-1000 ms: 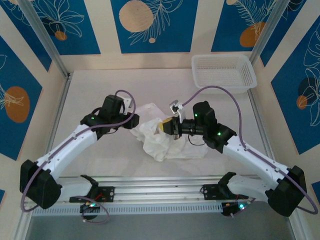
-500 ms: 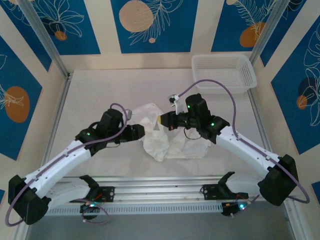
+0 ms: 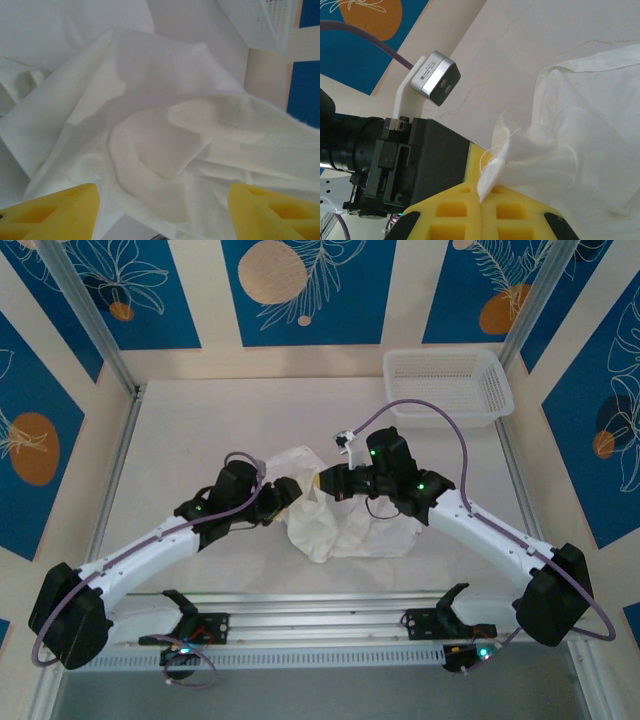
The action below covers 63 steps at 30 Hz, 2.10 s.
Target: Fold the inside-out t-shirt
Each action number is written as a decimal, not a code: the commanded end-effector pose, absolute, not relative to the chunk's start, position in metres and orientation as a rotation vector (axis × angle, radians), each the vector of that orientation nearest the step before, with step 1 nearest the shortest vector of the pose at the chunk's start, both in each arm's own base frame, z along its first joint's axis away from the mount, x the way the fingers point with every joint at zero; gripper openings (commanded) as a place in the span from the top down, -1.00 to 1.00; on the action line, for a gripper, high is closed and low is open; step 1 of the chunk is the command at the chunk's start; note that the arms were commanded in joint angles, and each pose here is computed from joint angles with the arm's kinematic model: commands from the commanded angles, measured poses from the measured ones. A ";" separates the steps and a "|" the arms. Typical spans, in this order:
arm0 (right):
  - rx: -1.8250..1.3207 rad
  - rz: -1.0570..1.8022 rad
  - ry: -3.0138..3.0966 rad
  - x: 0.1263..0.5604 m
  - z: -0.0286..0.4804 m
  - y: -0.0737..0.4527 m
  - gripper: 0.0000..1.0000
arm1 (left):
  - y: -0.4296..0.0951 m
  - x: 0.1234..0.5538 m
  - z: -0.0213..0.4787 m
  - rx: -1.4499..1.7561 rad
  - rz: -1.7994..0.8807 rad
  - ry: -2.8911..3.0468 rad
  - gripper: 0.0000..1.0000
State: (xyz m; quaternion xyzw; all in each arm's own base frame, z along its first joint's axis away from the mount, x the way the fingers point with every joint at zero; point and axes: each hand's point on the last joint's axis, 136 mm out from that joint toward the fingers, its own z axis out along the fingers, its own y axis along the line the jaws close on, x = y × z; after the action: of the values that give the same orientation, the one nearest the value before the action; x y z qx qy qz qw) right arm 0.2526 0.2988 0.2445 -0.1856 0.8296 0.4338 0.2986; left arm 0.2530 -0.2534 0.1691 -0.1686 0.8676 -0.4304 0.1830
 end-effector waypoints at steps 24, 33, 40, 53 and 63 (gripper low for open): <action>-0.178 1.210 2.385 0.353 0.211 0.262 0.27 | -0.270 0.245 0.267 -0.131 -1.321 2.383 1.00; -0.097 1.179 2.269 0.302 0.236 0.234 -0.10 | -0.221 0.283 0.186 -0.337 -1.154 2.536 1.00; -0.368 1.038 2.330 0.265 0.212 0.292 -0.14 | -0.109 0.284 0.079 -0.794 -0.647 2.724 1.00; -0.438 0.443 2.669 0.280 0.085 0.305 -0.14 | -0.029 0.273 0.104 -0.776 -0.348 2.487 -0.07; -0.421 0.289 2.627 0.291 0.100 0.276 -0.15 | -0.107 0.274 0.121 -0.277 -0.522 2.630 -0.25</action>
State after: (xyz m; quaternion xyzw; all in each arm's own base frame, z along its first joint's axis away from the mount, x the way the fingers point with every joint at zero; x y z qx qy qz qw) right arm 0.2786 0.2959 0.0776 -0.1649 0.9558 0.1410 0.1986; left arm 0.2820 -0.1028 0.1294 -0.1290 0.9412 -0.1926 0.2456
